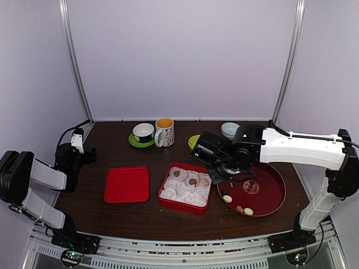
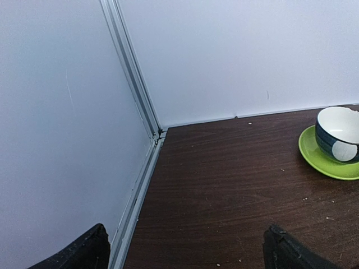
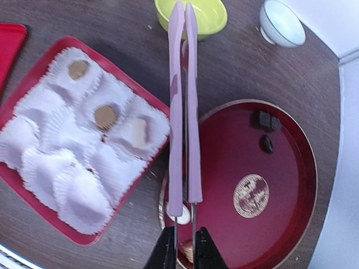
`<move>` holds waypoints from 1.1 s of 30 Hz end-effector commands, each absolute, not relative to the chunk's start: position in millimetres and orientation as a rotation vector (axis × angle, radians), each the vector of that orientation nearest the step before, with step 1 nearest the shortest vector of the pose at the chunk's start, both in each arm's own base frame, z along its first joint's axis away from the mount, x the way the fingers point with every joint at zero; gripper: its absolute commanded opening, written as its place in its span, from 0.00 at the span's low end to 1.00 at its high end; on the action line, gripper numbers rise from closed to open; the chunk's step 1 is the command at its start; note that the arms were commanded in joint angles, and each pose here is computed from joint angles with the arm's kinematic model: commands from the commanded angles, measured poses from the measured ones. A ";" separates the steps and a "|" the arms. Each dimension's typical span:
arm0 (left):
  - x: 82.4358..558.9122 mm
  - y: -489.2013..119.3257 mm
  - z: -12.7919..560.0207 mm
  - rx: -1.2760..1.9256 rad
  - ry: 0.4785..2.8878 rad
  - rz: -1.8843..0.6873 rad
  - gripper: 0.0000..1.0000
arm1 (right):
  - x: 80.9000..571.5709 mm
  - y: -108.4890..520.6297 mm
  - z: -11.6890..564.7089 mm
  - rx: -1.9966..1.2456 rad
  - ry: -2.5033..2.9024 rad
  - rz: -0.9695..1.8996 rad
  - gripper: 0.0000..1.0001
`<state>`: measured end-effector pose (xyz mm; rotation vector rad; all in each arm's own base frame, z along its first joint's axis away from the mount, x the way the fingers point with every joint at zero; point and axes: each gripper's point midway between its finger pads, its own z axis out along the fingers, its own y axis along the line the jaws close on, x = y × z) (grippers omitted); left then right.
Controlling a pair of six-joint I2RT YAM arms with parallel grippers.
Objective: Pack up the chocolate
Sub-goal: Move the packing box to the center of the board, then move the plate to the center of the board.
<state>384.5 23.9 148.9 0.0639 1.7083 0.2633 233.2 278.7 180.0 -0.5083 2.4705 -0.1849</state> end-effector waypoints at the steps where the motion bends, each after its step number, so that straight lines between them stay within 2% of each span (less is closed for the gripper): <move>1: 388.7 26.4 165.6 0.049 1.645 0.261 0.98 | 218.6 228.6 165.0 -0.471 2.518 -0.350 0.07; 9: 388.4 26.4 165.1 0.049 1.646 0.261 0.98 | 183.8 199.6 123.1 -0.530 2.671 -0.374 0.07; 33: 388.4 26.3 164.9 0.049 1.647 0.260 0.98 | 145.9 240.9 84.8 -0.726 2.842 -0.074 0.10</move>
